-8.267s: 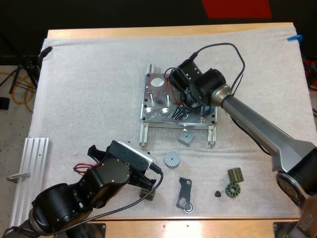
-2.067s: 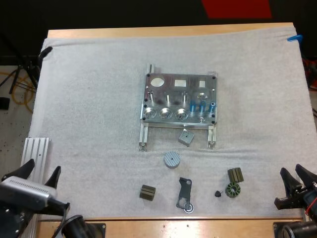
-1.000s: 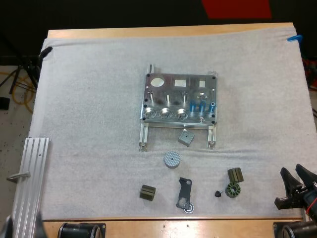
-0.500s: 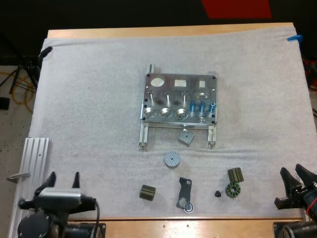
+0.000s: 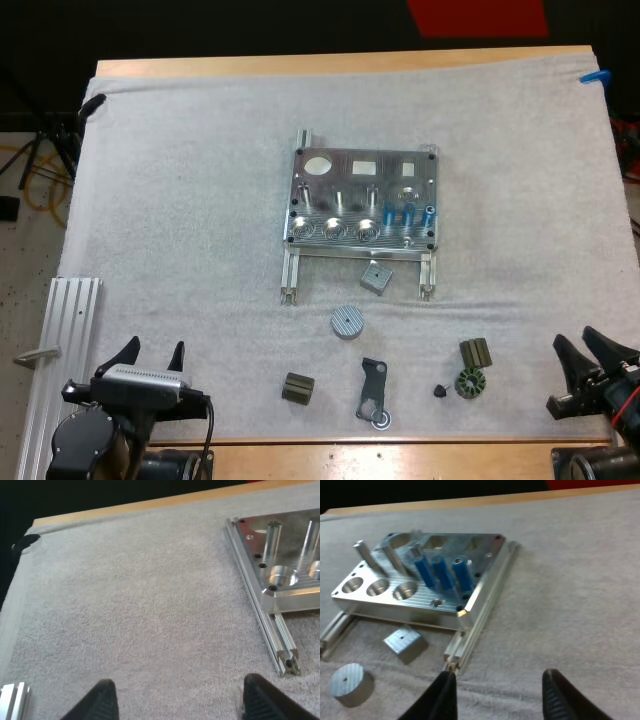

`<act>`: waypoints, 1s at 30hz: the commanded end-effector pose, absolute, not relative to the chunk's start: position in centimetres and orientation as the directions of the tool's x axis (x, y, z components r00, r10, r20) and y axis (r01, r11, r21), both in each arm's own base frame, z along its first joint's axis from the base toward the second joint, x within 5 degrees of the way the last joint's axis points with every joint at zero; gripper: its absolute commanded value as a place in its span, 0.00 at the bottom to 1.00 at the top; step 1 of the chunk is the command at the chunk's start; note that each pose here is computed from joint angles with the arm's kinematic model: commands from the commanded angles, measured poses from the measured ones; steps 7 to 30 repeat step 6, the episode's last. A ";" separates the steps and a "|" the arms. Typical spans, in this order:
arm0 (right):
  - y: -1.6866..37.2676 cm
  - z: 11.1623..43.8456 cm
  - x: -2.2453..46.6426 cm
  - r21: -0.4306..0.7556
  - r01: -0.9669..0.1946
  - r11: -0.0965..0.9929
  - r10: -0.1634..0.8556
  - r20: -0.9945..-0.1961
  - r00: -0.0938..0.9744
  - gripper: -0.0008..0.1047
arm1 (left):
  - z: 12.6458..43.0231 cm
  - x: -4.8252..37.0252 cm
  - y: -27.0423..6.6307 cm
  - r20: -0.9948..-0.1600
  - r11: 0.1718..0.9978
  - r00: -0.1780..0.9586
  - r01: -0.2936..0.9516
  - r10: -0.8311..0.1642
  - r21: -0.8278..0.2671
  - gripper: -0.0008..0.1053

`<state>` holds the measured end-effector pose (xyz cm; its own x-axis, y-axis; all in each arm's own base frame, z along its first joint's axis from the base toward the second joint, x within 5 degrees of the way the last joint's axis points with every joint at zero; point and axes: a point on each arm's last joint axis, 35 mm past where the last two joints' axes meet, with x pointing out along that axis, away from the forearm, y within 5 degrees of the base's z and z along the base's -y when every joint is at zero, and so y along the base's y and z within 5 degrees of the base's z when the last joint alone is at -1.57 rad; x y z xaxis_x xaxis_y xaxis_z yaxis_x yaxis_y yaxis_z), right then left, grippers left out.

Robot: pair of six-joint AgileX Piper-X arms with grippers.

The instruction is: Load cells from right to left

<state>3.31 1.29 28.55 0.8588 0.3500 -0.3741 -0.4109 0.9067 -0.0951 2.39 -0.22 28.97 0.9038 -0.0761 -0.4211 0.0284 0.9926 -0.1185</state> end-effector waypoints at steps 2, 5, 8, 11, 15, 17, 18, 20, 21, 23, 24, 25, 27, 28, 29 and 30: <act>1.4 28.7 3.4 -0.092 -0.436 0.895 0.378 -0.362 0.852 0.34 | 29.1 2.7 -0.3 -0.418 0.992 0.905 0.031 -0.080 -0.121 0.51; 1.4 28.7 3.4 -0.091 -0.438 0.894 0.380 -0.362 0.851 0.04 | 29.1 2.7 -0.3 -0.418 0.992 0.905 0.031 -0.080 -0.121 0.51; 1.4 28.7 3.4 -0.091 -0.438 0.894 0.380 -0.362 0.851 0.01 | 29.1 2.7 -0.3 -0.418 0.992 0.905 0.031 -0.080 -0.121 0.51; 1.4 28.7 3.4 -0.091 -0.438 0.894 0.380 -0.362 0.851 0.01 | 29.1 2.7 -0.3 -0.418 0.992 0.905 0.031 -0.080 -0.121 0.51; 1.4 28.7 3.4 -0.091 -0.438 0.894 0.380 -0.362 0.851 0.01 | 29.1 2.7 -0.3 -0.418 0.992 0.905 0.031 -0.080 -0.121 0.51; 1.4 28.7 3.4 -0.091 -0.438 0.894 0.380 -0.362 0.851 0.01 | 29.1 2.7 -0.3 -0.418 0.992 0.905 0.031 -0.080 -0.121 0.51; 1.4 28.7 3.4 -0.091 -0.438 0.894 0.380 -0.362 0.851 0.01 | 29.1 2.7 -0.3 -0.418 0.992 0.905 0.031 -0.080 -0.121 0.51; 1.4 28.7 3.4 -0.091 -0.438 0.894 0.380 -0.362 0.851 0.01 | 29.1 2.7 -0.3 -0.418 0.992 0.905 0.031 -0.080 -0.121 0.51; 1.4 28.7 3.4 -0.091 -0.438 0.894 0.380 -0.362 0.851 0.01 | 29.1 2.7 -0.3 -0.418 0.992 0.905 0.031 -0.080 -0.121 0.51; 1.4 28.7 3.4 -0.091 -0.438 0.894 0.380 -0.362 0.851 0.01 | 29.1 2.7 -0.3 -0.418 0.992 0.905 0.031 -0.080 -0.121 0.51; 1.4 28.7 3.4 -0.091 -0.438 0.894 0.380 -0.362 0.851 0.01 | 29.1 2.7 -0.3 -0.418 0.992 0.905 0.031 -0.080 -0.121 0.51; 1.4 28.7 3.4 -0.091 -0.438 0.894 0.380 -0.362 0.851 0.01 | 29.1 2.7 -0.3 -0.418 0.992 0.905 0.031 -0.080 -0.121 0.51; 1.4 28.7 3.4 -0.091 -0.438 0.894 0.380 -0.362 0.851 0.01 | 29.1 2.7 -0.3 -0.418 0.992 0.905 0.031 -0.080 -0.121 0.51; 1.4 28.7 3.4 -0.091 -0.438 0.894 0.380 -0.362 0.851 0.01 | 29.1 2.7 -0.3 -0.418 0.992 0.905 0.031 -0.080 -0.121 0.51; 1.4 28.7 3.4 -0.091 -0.438 0.894 0.380 -0.362 0.851 0.01 | 29.1 2.7 -0.3 -0.418 0.992 0.905 0.031 -0.080 -0.121 0.51; 1.4 28.7 3.4 -0.091 -0.438 0.894 0.380 -0.362 0.851 0.01 | 29.1 2.7 -0.3 -0.418 0.992 0.905 0.031 -0.080 -0.121 0.51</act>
